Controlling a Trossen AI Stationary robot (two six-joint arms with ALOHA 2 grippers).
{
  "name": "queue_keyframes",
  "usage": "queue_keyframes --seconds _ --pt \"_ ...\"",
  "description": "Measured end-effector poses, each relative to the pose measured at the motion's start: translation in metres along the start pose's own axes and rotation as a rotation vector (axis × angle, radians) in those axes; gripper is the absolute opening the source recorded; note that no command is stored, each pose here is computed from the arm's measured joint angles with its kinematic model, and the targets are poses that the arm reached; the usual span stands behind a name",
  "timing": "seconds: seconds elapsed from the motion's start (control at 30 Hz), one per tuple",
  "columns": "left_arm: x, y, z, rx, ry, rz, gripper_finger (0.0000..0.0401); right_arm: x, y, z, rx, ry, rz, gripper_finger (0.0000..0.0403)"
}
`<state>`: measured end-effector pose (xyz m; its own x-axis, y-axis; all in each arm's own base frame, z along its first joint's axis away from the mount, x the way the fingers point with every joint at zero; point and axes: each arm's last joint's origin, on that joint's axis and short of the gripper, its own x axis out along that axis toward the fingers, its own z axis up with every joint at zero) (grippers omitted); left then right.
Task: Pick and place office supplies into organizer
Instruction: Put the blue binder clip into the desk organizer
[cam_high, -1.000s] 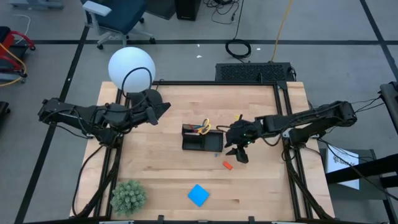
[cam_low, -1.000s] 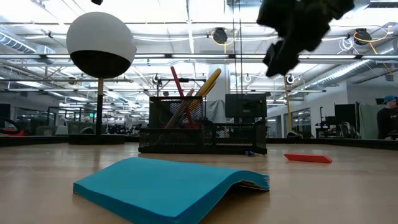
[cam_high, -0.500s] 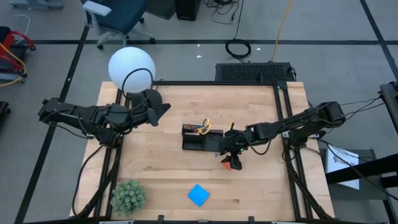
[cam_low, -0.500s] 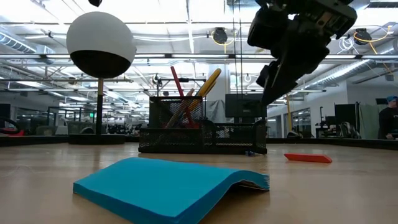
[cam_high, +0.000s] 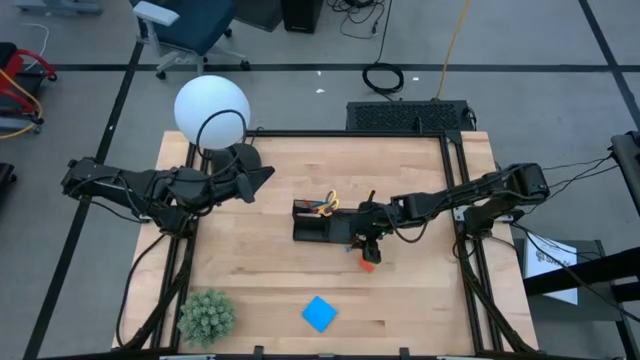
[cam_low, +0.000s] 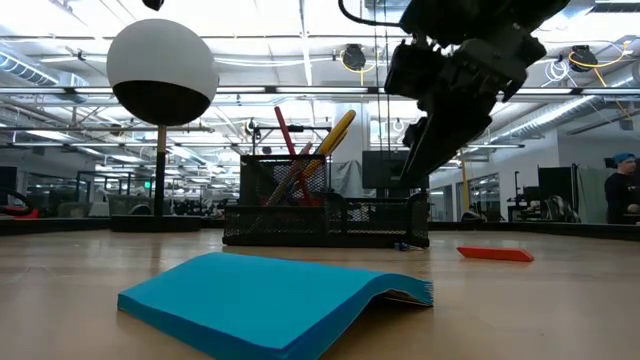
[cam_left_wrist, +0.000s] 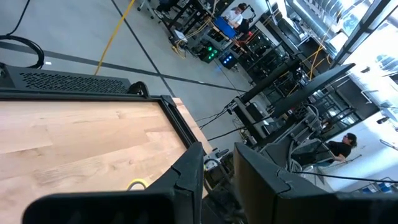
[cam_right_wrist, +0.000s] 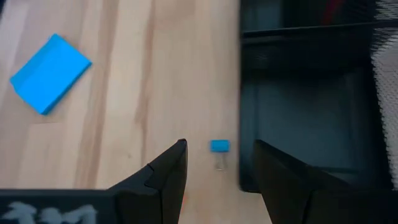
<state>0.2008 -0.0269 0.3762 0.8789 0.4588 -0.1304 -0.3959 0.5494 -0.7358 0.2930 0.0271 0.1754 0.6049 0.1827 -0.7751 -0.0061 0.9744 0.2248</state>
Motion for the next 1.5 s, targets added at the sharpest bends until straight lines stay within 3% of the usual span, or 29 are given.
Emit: queue_keyframes --seconds 0.3,0.5,0.77,1.0,1.5 --pt "0.0 0.0 0.0 0.0 0.0 0.0 0.0081 -0.001 -0.003 0.0 -0.013 0.022 0.087 0.0169" --pt "0.0 0.0 0.0 0.0 0.0 0.0 0.0081 0.0 -0.003 -0.005 -0.034 0.069 0.085 0.0169" --pt "0.0 0.0 0.0 0.0 0.0 0.0 0.0081 0.021 -0.002 -0.015 -0.022 0.149 0.107 0.0169" --pt "0.0 0.0 0.0 -0.001 0.0 0.0 0.0081 0.038 -0.006 -0.023 0.011 0.209 0.088 0.0169" --pt "0.0 0.0 0.0 0.0 0.001 -0.001 0.0081 0.037 -0.017 -0.014 0.026 0.156 0.011 0.0169"
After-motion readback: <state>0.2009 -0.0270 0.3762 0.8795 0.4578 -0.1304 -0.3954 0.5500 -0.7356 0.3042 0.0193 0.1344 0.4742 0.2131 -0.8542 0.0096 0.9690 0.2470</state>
